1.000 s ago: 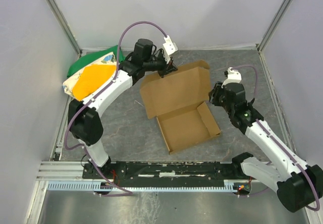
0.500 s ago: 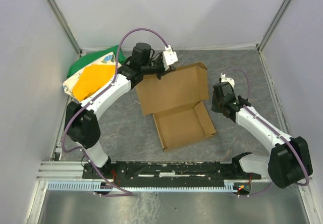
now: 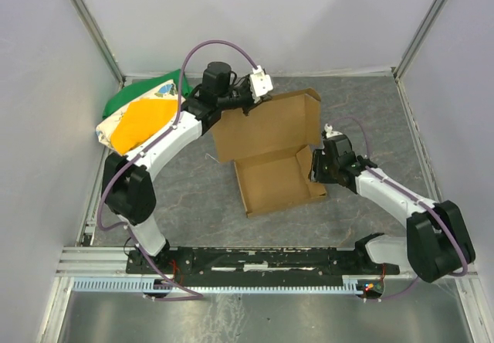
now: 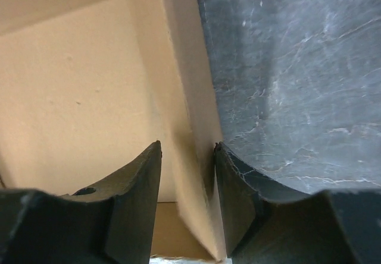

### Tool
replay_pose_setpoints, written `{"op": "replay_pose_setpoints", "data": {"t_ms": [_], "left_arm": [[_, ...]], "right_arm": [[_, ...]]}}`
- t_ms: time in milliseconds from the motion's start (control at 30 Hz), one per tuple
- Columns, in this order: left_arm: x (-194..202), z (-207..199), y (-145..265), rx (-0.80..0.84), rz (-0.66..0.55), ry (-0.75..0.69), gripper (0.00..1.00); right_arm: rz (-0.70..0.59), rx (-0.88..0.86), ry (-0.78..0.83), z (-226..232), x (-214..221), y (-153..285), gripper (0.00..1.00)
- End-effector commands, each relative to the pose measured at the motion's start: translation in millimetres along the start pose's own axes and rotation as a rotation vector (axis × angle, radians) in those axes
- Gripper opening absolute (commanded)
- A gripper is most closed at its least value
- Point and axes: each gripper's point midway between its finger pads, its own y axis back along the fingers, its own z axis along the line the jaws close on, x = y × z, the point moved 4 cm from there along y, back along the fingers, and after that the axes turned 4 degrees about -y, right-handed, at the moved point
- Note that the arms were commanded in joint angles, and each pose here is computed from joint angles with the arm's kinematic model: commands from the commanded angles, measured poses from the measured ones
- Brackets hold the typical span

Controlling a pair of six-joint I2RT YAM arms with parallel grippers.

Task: Fold the paper box

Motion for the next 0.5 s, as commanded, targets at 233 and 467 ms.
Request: {"op": "replay_pose_setpoints", "data": {"t_ms": [233, 467], "left_arm": [[-40, 17, -1, -0.063, -0.200, -0.091, 0.03], [-48, -6, 16, -0.064, -0.246, -0.001, 0.03]], "right_arm": [[-0.043, -0.097, -0.179, 9, 17, -24, 0.14], [-0.101, -0.047, -0.291, 1, 18, -28, 0.06]]}}
